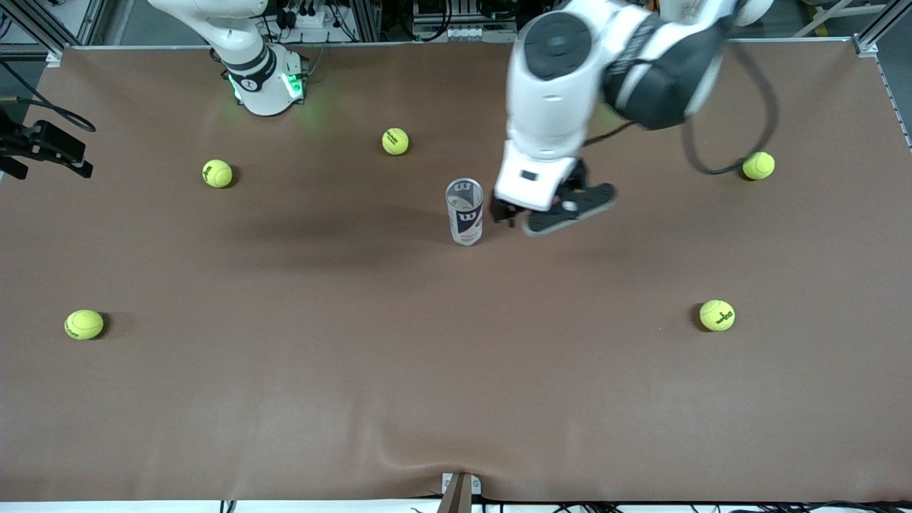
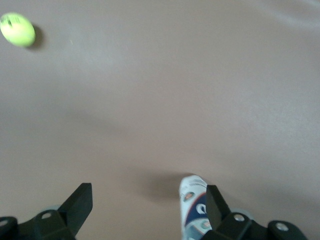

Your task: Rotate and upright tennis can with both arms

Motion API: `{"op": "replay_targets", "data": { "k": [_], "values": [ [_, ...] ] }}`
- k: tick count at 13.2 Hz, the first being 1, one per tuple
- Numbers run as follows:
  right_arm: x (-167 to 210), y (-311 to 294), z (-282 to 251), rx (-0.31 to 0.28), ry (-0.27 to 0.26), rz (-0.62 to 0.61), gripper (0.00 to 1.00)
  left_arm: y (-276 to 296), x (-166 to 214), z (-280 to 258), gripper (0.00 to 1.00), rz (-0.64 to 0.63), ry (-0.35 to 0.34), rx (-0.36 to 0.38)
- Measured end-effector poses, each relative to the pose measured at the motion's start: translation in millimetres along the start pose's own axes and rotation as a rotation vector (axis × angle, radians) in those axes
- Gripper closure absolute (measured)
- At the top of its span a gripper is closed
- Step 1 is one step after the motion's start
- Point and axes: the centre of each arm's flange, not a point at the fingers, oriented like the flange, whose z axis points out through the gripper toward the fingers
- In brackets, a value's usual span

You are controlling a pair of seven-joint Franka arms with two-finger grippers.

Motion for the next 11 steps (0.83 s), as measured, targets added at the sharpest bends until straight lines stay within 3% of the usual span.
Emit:
{"op": "replay_targets", "data": {
  "k": [7, 11],
  "values": [
    [0, -1, 0, 0.000, 0.000, -0.003, 0.00, -86, 85, -18, 0.00, 0.130, 0.017, -0.011],
    [0, -2, 0, 0.000, -0.001, -0.004, 0.00, -148, 133, -11, 0.00, 0.210, -0.015, 0.016]
  ]
}}
